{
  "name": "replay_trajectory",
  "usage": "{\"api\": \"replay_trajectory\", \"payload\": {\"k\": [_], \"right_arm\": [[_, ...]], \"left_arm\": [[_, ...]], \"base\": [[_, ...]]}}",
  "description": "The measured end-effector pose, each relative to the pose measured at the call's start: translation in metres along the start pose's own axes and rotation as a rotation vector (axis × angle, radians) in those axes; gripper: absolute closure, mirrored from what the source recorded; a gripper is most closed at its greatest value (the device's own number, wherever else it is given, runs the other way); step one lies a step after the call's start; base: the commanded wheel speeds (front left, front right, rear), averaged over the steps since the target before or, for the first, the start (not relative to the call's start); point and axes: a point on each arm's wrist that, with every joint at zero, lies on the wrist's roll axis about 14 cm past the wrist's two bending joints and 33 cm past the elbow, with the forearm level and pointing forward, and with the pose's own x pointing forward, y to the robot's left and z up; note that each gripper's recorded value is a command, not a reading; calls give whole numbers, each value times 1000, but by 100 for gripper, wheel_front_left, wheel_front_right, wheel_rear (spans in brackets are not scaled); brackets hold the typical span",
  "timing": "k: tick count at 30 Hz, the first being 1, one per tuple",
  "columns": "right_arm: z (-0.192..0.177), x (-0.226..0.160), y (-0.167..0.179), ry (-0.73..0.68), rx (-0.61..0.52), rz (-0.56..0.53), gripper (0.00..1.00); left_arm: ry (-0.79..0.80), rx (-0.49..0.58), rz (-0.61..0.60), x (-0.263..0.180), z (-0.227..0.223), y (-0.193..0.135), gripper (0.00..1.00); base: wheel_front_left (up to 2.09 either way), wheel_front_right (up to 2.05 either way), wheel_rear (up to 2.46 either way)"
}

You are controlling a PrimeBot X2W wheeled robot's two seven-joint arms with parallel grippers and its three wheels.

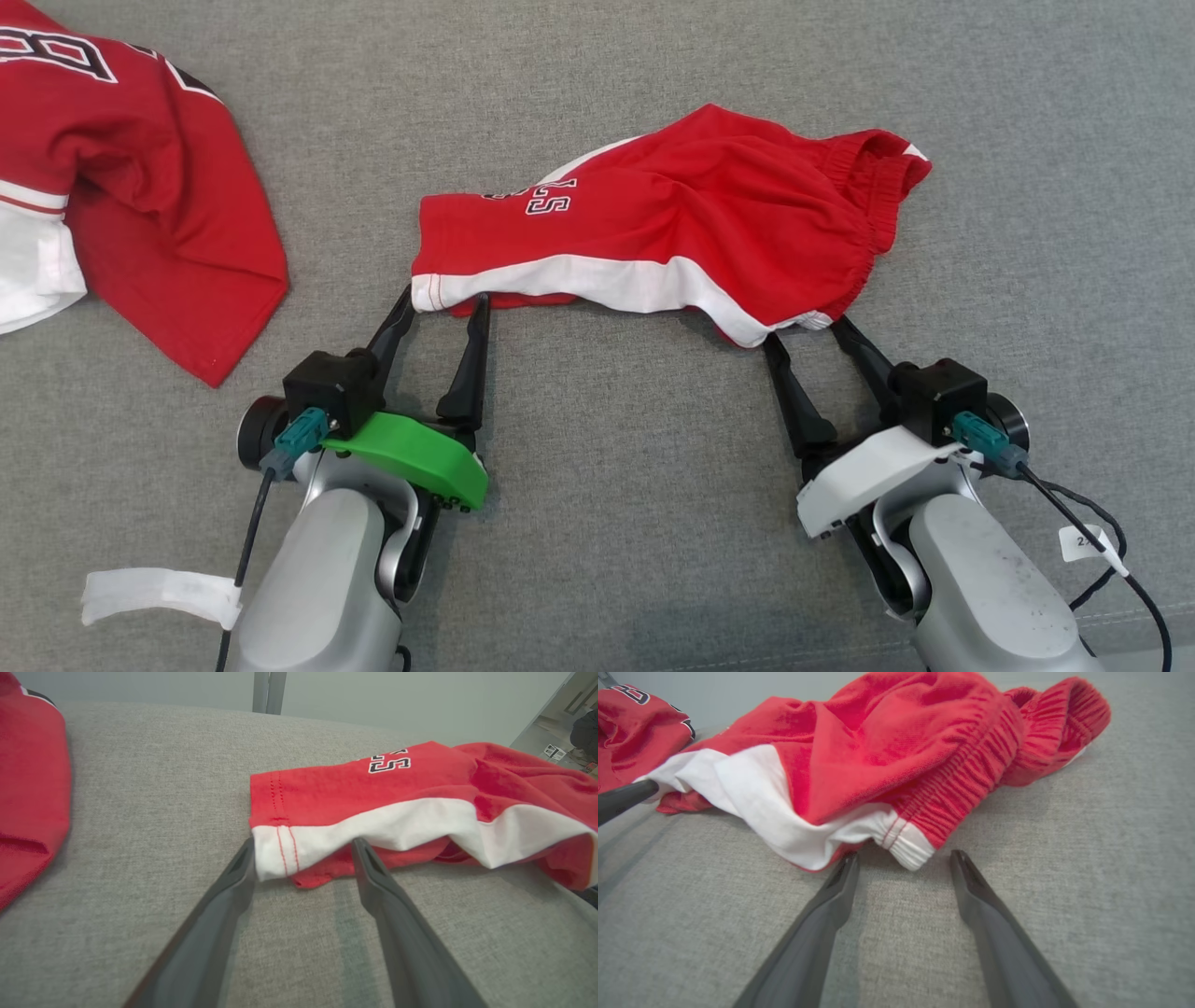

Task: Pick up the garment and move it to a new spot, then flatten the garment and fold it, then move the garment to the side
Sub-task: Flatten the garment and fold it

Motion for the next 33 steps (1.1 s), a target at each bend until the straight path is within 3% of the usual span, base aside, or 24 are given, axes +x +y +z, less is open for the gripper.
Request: {"api": "replay_trajectory", "payload": {"k": [5, 7, 9, 10, 11, 12, 22, 23, 25, 26, 28, 33], "right_arm": [[0, -1, 0, 2, -2, 3, 0], [0, -1, 0, 3, -3, 4, 0], [0, -2, 0, 4, -3, 5, 0], [0, -2, 0, 4, -4, 5, 0], [0, -2, 0, 5, -4, 6, 0], [0, -2, 0, 5, -6, 7, 0], [0, -1, 6, 6, -5, 30, 0], [1, 0, 7, 5, -5, 33, 6], [3, 2, 10, 0, -8, 43, 28], [4, 2, 10, -2, -9, 46, 60], [5, 3, 11, -6, -9, 49, 100], [7, 1, 10, -9, -11, 47, 100]], "left_arm": [[-6, -11, -7, -1, 2, -2, 0], [-5, -13, -7, -2, 2, -1, 8], [-2, -15, -6, -2, 1, 0, 37], [1, -18, -5, -2, 0, 0, 56], [7, -22, -6, -3, -2, -1, 86], [16, -17, -14, -3, -4, -3, 100], [5, -12, -14, 0, 1, -2, 100], [5, -11, -13, -1, 2, -1, 100], [5, -8, -12, -1, 2, -1, 100], [6, -7, -12, -2, 2, -1, 100], [6, -5, -12, -2, 2, -1, 100], [5, 0, -13, -2, 2, -2, 100]], "base": [[0, 0, 0], [0, 0, 0], [0, 0, 0], [0, 0, 0], [0, 0, 0], [0, 0, 0], [0, 0, 0], [0, 0, 0], [0, 0, 0], [0, 0, 0], [0, 0, 0], [0, 0, 0]]}}
